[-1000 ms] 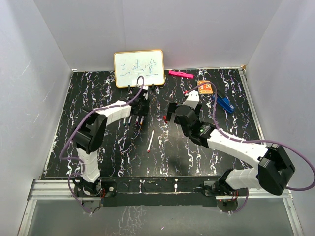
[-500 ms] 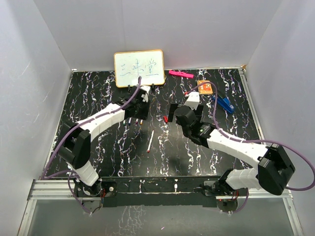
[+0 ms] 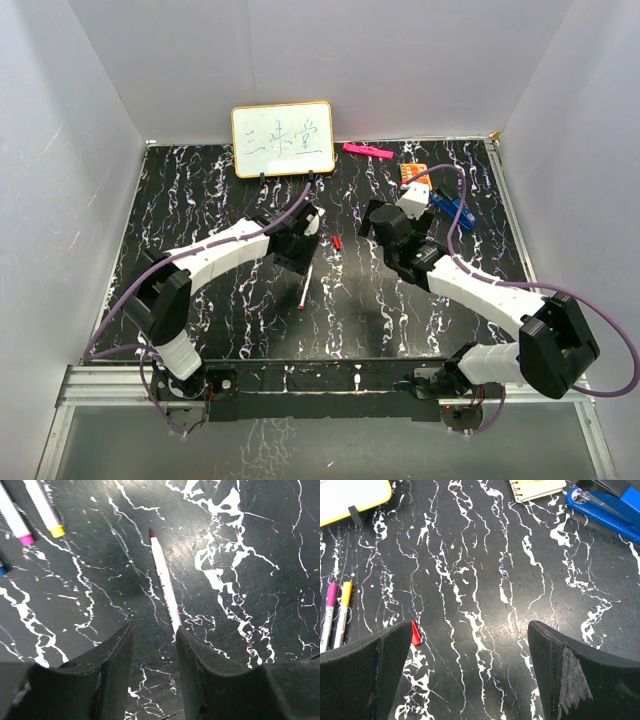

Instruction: Insert the pens into the pen caps

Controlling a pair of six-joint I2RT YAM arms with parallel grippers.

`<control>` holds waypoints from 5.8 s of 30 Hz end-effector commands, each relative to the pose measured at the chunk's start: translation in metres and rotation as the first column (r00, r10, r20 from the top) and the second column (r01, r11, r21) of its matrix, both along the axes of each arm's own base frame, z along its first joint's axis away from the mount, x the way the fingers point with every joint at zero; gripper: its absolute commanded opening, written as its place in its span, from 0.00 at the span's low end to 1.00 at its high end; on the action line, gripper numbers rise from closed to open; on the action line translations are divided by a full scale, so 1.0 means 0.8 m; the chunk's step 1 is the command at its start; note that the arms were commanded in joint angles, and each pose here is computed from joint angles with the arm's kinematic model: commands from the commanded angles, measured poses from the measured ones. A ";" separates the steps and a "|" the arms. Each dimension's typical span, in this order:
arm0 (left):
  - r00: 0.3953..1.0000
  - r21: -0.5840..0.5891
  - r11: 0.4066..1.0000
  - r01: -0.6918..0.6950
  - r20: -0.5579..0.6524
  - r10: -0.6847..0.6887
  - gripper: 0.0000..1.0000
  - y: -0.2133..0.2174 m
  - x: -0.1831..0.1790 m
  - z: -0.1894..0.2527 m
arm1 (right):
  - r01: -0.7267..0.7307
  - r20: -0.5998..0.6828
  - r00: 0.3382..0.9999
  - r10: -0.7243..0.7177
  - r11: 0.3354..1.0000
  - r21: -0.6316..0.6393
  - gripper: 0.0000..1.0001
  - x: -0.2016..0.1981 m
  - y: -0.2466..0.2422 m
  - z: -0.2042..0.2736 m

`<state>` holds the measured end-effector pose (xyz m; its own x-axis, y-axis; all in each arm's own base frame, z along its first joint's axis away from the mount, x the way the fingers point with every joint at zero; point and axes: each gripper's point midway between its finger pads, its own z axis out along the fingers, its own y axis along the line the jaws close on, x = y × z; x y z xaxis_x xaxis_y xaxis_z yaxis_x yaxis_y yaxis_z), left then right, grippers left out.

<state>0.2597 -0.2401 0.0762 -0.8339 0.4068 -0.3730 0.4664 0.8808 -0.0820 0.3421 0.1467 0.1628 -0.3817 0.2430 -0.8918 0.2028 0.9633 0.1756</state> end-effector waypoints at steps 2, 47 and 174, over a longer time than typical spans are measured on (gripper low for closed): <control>0.998 0.004 1.000 0.016 -0.065 -0.016 0.38 -0.017 -0.020 -0.019 | 0.010 -0.022 1.000 -0.010 1.000 0.003 0.98 0.001 -0.006 -0.007; 0.997 0.269 0.963 -0.003 -0.072 0.023 0.36 0.006 -0.007 -0.096 | 0.074 0.023 0.997 -0.074 0.997 0.015 0.98 -0.013 -0.031 0.001; 0.938 -0.501 0.853 0.145 0.343 0.042 0.00 -0.007 -0.074 0.037 | -0.529 -0.420 0.783 0.458 0.846 -0.063 0.43 0.073 0.149 -0.175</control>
<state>0.1940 -0.2440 0.0965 -0.6253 0.1382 -0.7680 0.5912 0.7263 -0.3506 0.3941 0.2594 0.0254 -0.7184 -0.2125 -0.6623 -0.2899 0.9570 0.0074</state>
